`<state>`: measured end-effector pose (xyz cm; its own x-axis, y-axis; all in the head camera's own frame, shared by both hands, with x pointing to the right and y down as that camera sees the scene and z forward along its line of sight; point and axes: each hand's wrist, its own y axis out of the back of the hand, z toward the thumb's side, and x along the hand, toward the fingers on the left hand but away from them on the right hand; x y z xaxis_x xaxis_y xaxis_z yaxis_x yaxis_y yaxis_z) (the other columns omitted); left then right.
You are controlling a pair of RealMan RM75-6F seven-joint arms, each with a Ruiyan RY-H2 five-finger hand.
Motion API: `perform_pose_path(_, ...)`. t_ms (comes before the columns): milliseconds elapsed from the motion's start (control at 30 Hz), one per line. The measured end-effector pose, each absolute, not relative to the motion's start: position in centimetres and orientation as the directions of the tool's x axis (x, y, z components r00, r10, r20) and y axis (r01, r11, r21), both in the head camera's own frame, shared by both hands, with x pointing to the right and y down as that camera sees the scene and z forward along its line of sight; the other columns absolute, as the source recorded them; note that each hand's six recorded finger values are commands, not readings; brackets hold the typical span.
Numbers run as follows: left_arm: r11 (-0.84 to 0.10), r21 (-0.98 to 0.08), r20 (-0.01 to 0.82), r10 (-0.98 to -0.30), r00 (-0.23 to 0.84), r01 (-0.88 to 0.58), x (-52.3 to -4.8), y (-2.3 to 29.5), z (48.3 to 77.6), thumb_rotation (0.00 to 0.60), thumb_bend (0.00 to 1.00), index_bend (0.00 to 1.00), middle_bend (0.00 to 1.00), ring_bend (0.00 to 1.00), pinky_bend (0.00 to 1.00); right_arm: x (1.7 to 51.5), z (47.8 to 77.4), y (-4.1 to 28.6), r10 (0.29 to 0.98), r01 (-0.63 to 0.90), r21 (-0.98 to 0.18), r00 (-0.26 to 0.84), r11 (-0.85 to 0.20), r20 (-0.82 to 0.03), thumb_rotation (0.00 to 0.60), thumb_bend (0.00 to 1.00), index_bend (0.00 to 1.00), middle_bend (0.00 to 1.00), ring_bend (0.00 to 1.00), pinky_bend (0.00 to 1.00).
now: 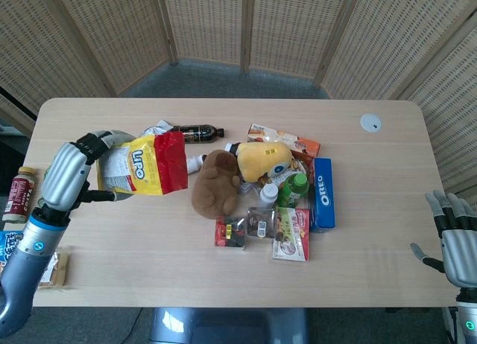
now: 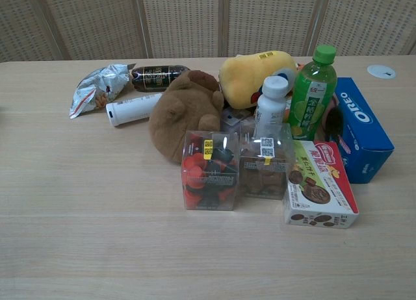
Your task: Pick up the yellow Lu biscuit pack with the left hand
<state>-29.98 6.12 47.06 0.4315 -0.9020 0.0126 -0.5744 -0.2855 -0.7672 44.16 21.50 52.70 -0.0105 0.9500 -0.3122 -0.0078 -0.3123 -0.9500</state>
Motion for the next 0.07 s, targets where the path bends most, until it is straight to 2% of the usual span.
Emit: perform_pose_path(67, -0.283, -0.767, 0.014, -0.905, 0.426, -0.576, -30.21, 6.14, 46.92, 0.600, 0.14, 0.54, 0.58, 0.71, 0.59, 44.06, 52.87, 21.40, 0.949, -0.005, -0.949, -0.006, -0.314, -0.314, 0.587, 0.20, 0.00, 0.00, 0.00, 0.00)
